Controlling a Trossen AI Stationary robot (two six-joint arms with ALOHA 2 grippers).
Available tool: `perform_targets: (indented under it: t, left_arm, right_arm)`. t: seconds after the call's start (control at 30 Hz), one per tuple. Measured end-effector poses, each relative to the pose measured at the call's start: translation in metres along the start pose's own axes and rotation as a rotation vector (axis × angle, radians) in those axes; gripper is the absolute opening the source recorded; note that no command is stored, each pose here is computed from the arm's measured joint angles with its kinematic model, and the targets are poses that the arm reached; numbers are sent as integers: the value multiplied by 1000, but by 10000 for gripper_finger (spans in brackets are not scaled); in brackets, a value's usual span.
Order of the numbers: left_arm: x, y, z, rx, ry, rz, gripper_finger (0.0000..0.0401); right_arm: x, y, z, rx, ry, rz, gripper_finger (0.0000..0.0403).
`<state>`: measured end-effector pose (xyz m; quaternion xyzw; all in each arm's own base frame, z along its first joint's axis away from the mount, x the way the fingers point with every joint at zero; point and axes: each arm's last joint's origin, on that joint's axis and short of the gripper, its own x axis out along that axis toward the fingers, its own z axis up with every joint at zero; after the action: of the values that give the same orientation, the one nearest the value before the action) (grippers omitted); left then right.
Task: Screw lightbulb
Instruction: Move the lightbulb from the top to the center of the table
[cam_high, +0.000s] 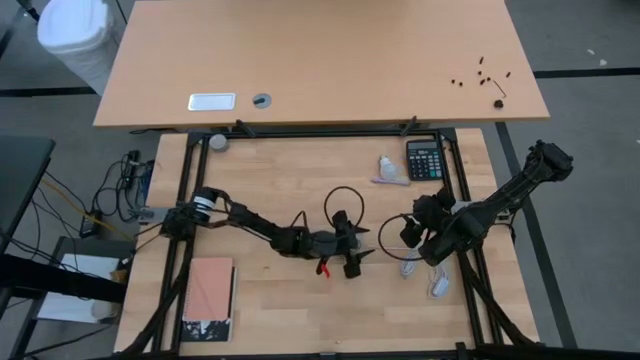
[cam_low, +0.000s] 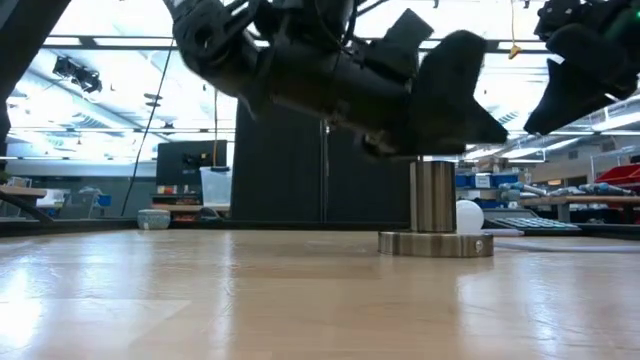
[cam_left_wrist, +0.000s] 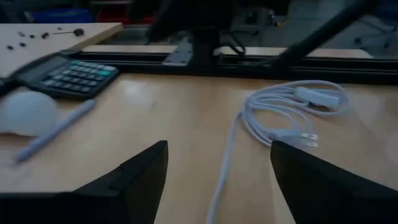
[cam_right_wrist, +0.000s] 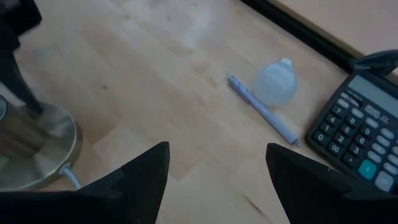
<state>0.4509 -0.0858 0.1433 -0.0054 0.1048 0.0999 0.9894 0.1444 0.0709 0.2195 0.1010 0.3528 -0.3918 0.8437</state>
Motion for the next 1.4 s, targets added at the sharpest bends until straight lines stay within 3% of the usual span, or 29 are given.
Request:
perform_targets:
  t: [0.37, 0.63, 1.0, 1.13, 1.4]
  left_arm:
    - [-4, 29, 28, -22, 39, 86, 286]
    - [-15, 3, 28, 50, 28, 71, 278]
    - [-32, -33, 25, 112, 21, 32, 258]
    - [-37, -43, 25, 110, 8, 8, 258]
    - [-43, -53, 25, 110, 2, -17, 258]
  right_arm:
    - [24, -2, 23, 33, 5, -67, 275]
    - [64, -21, 61, 124, 56, -125, 275]
    - [100, -52, 106, 216, 9, -2, 275]
    - [115, -69, 111, 270, 56, 16, 274]
    - [156, -92, 105, 239, 200, -89, 290]
